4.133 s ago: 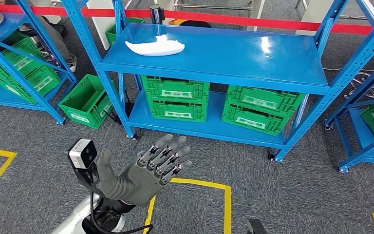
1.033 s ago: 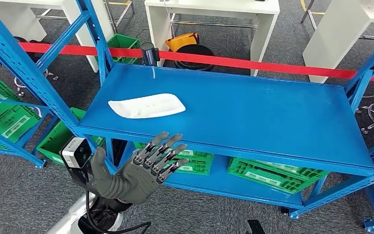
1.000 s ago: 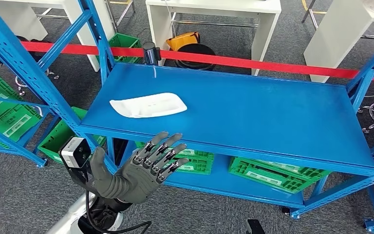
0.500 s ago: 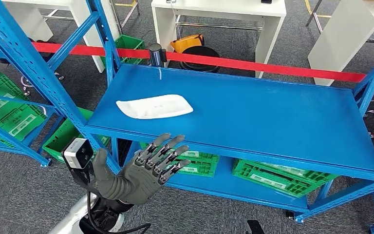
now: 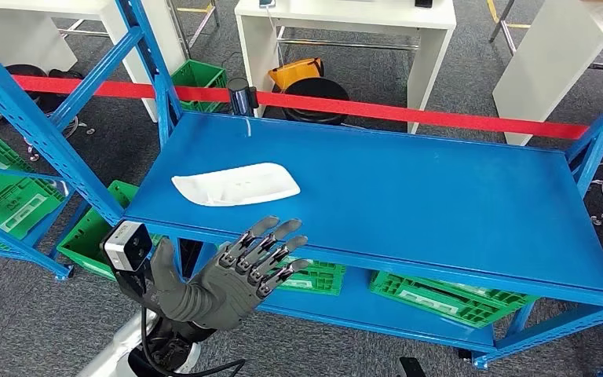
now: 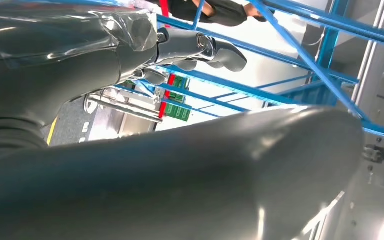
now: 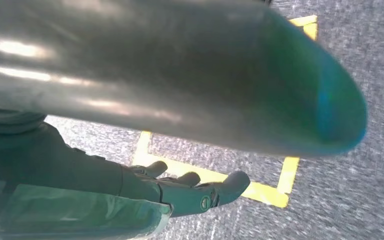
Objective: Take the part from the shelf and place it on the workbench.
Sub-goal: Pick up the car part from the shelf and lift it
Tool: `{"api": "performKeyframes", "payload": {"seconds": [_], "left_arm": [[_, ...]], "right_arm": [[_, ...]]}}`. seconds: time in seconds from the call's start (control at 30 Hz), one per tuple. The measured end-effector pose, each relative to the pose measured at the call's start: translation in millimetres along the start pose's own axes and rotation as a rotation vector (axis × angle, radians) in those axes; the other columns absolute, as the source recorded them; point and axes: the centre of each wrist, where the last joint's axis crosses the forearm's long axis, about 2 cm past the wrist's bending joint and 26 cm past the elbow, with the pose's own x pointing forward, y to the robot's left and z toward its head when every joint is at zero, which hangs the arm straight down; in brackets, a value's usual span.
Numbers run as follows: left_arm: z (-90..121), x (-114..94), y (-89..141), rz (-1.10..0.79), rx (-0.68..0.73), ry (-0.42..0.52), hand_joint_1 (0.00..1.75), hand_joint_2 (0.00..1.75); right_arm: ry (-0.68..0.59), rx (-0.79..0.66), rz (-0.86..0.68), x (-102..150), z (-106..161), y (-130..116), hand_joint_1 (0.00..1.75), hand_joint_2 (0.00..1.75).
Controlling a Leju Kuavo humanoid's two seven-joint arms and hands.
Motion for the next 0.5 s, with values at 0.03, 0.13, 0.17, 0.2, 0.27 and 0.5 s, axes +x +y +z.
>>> {"api": "performKeyframes", "payload": {"seconds": [0.03, 0.13, 0.17, 0.2, 0.27, 0.5], "left_arm": [[-0.5, 0.5, 0.2, -0.001, -0.001, 0.000, 0.00, 0.00], [-1.0, 1.2, 0.2, -0.003, -0.003, -0.001, 0.00, 0.00], [-1.2, 1.4, 0.2, -0.003, -0.004, -0.002, 0.00, 0.00], [-1.2, 1.3, 0.2, -0.003, -0.004, -0.002, 0.00, 0.00], [-0.4, 0.5, 0.4, -0.003, -0.001, 0.002, 0.00, 0.00], [2.4, -3.2, 0.5, 0.005, 0.007, 0.014, 0.00, 0.00]], "right_arm": [[0.000, 0.004, -0.002, 0.0, 0.0, 2.0, 0.00, 0.00], [0.005, 0.016, -0.008, -0.1, 0.1, 5.5, 0.00, 0.00], [0.013, 0.022, -0.010, 0.1, 0.2, 6.4, 0.00, 0.00], [0.023, 0.027, -0.011, 0.1, 0.2, 6.8, 0.00, 0.00], [0.047, 0.034, -0.012, -1.5, 0.3, 6.9, 0.00, 0.00], [0.077, 0.037, -0.011, -9.0, 0.8, 6.5, 0.00, 0.00]]}}
